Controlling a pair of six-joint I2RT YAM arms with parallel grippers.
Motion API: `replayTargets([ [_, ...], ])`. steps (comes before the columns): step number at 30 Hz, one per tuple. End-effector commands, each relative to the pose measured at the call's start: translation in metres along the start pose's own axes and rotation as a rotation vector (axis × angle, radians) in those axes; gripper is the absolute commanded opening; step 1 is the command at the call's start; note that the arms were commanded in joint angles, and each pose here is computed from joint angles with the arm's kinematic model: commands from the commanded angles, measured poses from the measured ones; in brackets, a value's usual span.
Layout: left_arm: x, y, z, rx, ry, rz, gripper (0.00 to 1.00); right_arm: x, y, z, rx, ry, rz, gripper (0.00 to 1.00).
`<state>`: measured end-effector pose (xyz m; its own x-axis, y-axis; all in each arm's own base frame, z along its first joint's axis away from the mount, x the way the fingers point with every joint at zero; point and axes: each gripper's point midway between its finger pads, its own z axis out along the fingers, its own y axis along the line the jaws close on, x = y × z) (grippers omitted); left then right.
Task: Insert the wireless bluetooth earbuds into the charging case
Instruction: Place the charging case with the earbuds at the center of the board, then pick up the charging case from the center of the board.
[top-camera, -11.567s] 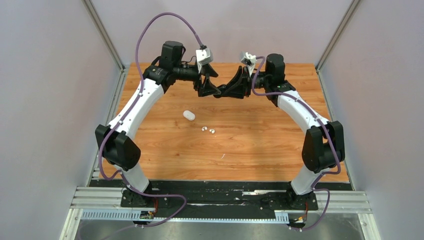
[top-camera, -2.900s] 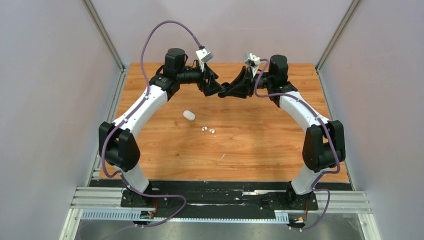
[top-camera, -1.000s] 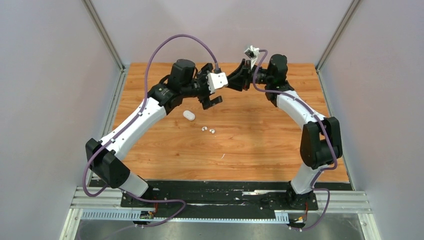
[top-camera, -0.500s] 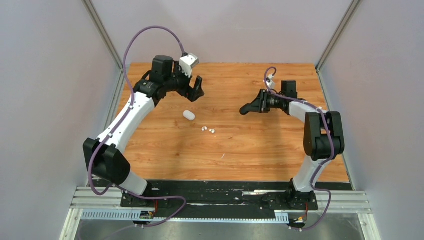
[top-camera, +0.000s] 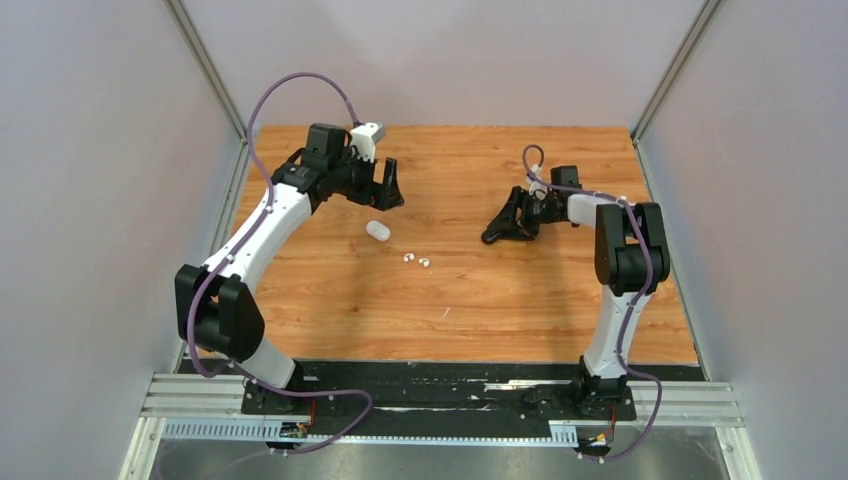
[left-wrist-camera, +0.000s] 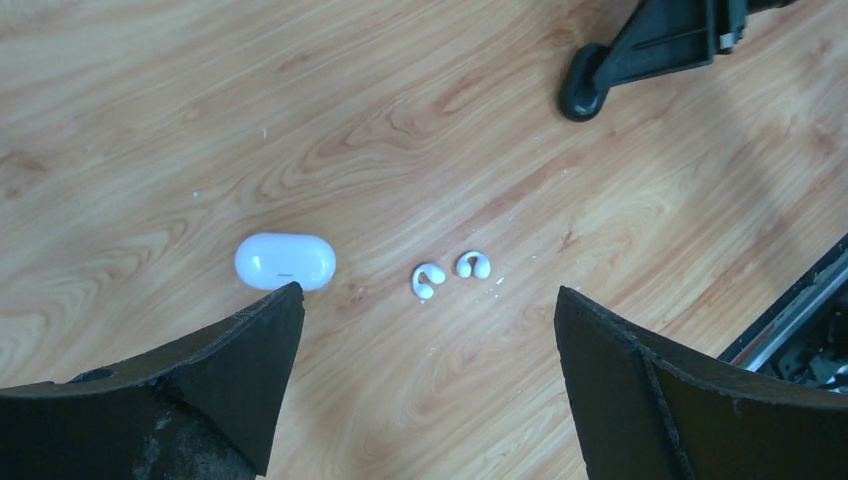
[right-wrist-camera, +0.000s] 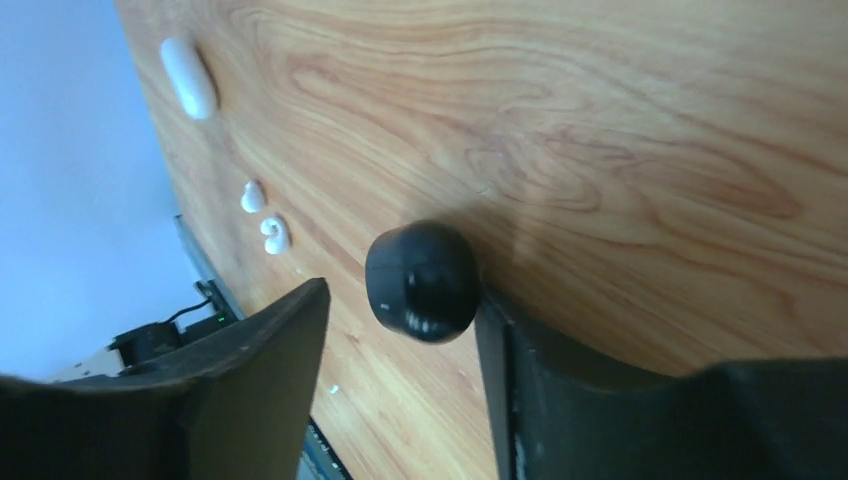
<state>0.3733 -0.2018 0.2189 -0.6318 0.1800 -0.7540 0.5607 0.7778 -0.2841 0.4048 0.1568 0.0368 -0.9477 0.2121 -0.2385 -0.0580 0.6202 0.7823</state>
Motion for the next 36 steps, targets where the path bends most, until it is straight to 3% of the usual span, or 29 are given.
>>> replayTargets([
  [1, 0.008, 0.018, 0.002, -0.02, 0.035, -0.163, 1.0, -0.036, -0.009, -0.027, 0.156, -0.075, -0.09, 0.63],
  [5, 0.016, 0.035, -0.003, -0.038, 0.059, -0.212, 1.0, -0.083, -0.017, -0.068, 0.261, -0.183, -0.216, 0.66],
  [9, 0.023, 0.05, -0.01, -0.052, 0.058, -0.256, 1.0, -0.114, 0.026, -0.069, 0.17, -0.208, -0.533, 0.64],
  [14, 0.03, 0.068, -0.027, -0.113, 0.038, -0.284, 0.99, -0.098, 0.1, -0.005, -0.026, -0.122, -0.899, 0.64],
  [18, 0.032, 0.077, -0.041, -0.17, 0.032, -0.273, 0.99, -0.068, 0.148, 0.054, -0.124, -0.062, -1.087, 0.64],
  [23, 0.029, 0.085, -0.057, -0.208, 0.006, -0.371, 0.99, -0.037, 0.192, 0.111, -0.203, -0.086, -1.157, 0.67],
  [33, 0.007, 0.101, -0.077, -0.137, -0.087, -0.687, 0.96, -0.008, 0.203, 0.191, -0.13, -0.076, -1.169, 0.7],
  [36, 0.004, 0.104, -0.077, -0.116, -0.112, -0.724, 0.95, 0.004, 0.211, 0.204, -0.136, -0.067, -1.215, 0.79],
])
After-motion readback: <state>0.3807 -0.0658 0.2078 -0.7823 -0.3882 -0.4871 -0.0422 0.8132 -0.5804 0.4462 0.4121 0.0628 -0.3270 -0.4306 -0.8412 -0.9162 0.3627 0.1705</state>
